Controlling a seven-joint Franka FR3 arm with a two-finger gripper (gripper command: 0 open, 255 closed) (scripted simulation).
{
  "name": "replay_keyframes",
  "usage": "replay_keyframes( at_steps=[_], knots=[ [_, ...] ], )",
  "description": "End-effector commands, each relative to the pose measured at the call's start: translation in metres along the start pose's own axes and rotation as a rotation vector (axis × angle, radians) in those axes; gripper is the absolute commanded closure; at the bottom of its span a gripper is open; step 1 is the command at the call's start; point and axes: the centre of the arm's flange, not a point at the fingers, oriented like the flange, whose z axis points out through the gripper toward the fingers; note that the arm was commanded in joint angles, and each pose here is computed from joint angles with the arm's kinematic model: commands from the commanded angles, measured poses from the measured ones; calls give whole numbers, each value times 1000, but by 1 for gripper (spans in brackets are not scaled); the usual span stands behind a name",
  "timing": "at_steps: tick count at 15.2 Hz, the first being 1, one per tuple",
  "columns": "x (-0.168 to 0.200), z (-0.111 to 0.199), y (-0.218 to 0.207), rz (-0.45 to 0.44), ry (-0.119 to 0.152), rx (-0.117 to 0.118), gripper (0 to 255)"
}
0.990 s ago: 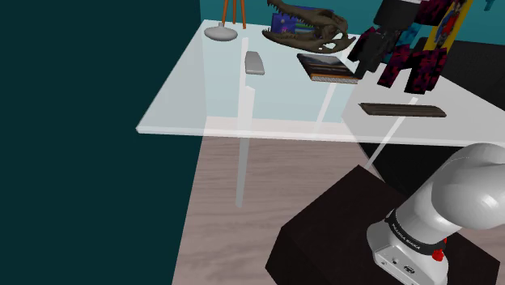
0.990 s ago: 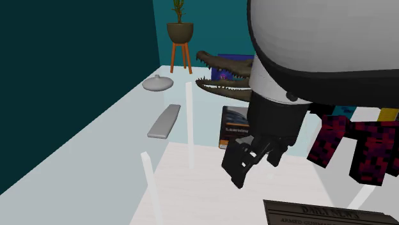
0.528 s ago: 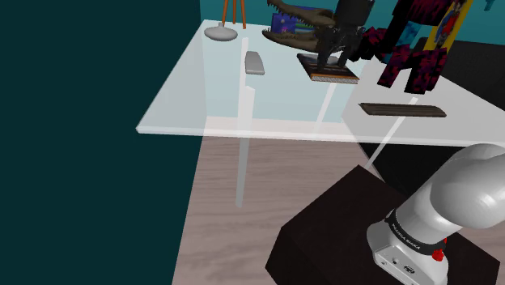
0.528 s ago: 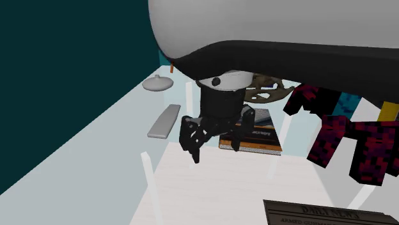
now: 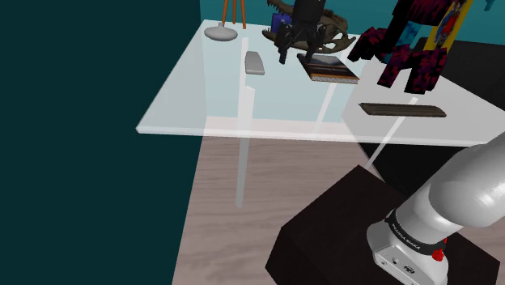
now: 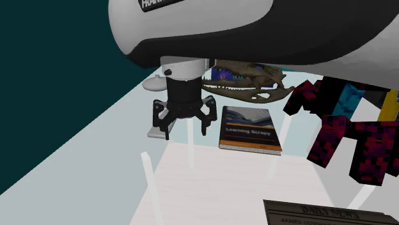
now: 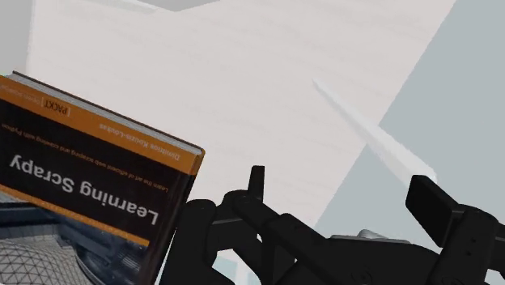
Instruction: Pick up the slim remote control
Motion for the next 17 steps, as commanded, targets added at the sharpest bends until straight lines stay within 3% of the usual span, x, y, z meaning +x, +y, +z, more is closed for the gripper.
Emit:
replay_keyframes(
  at_steps=[1,14,17],
  knots=[
    [25,3,-9,51,-2,-3,0],
    [194,27,-45,361,-15,-23,0],
    [198,38,-45,369,-15,-23,0]
  ],
)
